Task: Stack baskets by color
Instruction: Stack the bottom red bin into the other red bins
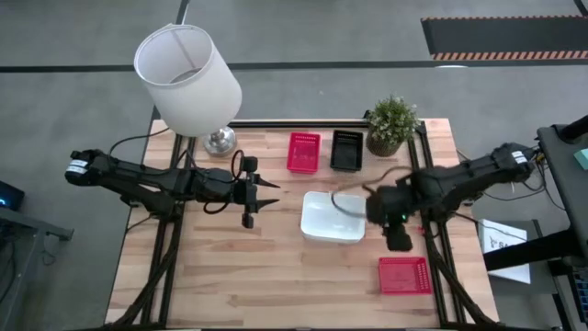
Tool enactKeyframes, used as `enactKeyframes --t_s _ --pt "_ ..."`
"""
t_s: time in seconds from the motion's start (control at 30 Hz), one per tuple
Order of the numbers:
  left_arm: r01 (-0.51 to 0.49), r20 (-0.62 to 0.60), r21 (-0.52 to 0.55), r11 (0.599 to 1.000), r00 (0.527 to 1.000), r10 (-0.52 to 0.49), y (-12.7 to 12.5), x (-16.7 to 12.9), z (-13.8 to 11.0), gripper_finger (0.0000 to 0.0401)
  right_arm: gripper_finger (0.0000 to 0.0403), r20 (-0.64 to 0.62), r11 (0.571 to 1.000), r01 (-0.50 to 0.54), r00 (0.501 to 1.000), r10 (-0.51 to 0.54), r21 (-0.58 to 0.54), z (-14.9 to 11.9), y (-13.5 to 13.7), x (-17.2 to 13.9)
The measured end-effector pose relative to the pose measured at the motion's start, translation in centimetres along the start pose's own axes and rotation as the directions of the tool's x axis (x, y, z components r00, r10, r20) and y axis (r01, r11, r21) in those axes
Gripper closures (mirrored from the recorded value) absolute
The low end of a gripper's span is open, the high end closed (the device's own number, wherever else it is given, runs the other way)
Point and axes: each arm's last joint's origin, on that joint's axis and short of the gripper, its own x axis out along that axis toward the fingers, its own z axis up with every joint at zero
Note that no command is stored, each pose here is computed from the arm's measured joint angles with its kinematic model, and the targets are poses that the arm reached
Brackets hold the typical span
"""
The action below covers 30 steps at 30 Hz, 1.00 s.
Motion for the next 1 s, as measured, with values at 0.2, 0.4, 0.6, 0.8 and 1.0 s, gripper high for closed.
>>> enactKeyframes --t_s 0.2,0.4,0.6,0.8,1.0 --pt "0.000 0.000 -0.001 1.000 1.000 0.000 0.0 0.0 0.0 0.0254 0.0294 -0.083 1.000 -0.001 0.997 0.002 0.006 -1.7 1.8 3.3" --pt "0.000 0.000 -0.013 1.000 1.000 0.000 0.0 0.0 0.0 0.0254 0.0319 -0.061 1.000 -0.030 0.998 0.030 -0.003 -2.8 2.4 7.6" --pt "0.001 -0.002 -0.027 1.000 1.000 -0.001 0.0 0.0 0.0 0.0254 0.0303 -0.128 0.996 -0.011 0.991 0.023 0.088 -4.0 1.8 9.3" --pt "0.001 -0.002 -0.028 1.000 1.000 -0.001 0.0 0.0 0.0 0.0254 0.0242 -0.157 0.996 -0.009 0.987 0.022 0.085 -4.5 1.7 9.8" --pt "0.001 -0.002 -0.028 1.000 1.000 -0.001 0.0 0.0 0.0 0.0254 0.0202 -0.166 0.993 0.013 0.986 0.007 0.120 -4.7 1.7 10.2"
